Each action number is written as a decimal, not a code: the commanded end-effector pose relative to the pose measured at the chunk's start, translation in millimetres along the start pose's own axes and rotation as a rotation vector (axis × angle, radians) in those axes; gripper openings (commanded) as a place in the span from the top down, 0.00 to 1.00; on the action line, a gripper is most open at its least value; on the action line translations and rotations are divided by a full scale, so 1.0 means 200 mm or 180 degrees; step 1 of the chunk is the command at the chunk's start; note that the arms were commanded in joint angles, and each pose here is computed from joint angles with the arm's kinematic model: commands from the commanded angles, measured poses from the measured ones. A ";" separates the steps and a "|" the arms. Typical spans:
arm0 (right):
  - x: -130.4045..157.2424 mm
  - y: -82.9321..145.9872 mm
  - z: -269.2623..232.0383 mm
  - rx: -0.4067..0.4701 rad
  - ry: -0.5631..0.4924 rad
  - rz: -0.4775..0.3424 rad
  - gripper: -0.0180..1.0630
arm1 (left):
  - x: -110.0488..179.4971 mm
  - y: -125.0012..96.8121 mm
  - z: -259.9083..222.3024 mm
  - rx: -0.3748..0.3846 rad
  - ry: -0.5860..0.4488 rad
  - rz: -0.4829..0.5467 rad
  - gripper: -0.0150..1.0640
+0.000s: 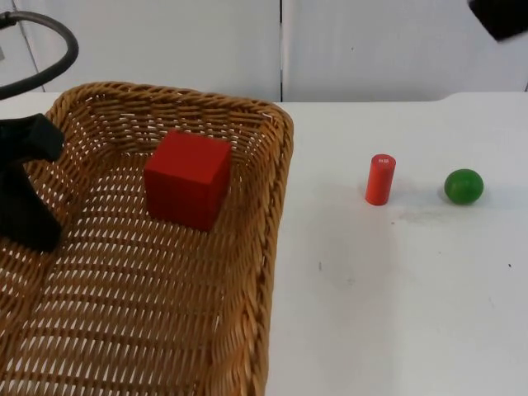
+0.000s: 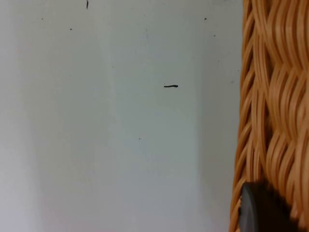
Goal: Pick up the basket with the left hand and place the object to the left of the red cylinder into the basket with the right hand.
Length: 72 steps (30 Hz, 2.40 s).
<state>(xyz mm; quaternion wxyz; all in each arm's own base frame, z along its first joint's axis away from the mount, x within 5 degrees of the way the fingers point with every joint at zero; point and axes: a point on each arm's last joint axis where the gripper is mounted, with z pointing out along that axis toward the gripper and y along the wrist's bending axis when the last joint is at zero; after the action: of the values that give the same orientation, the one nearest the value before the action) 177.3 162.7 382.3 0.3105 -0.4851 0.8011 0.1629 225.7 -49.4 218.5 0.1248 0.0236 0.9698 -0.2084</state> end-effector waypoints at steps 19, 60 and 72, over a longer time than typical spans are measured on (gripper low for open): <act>0.07 0.02 0.01 0.0016 -0.0027 0.0105 0.26 | -0.04 0.02 0.06 0.0037 -0.0006 -0.0028 0.99; 0.06 0.02 0.01 0.0039 -0.0058 0.0058 0.26 | -0.40 0.49 0.60 0.0187 0.0151 -0.0299 0.99; 0.06 0.02 0.01 0.0039 -0.0058 0.0058 0.26 | -0.40 0.50 0.60 0.0162 0.0157 -0.0271 0.85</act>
<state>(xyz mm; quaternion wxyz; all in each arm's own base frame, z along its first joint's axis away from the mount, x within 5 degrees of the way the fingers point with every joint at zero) 172.1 157.9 372.9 0.3151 -0.4737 0.8059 0.1639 338.6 -6.5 88.1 0.0836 -0.0043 0.9700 -0.2281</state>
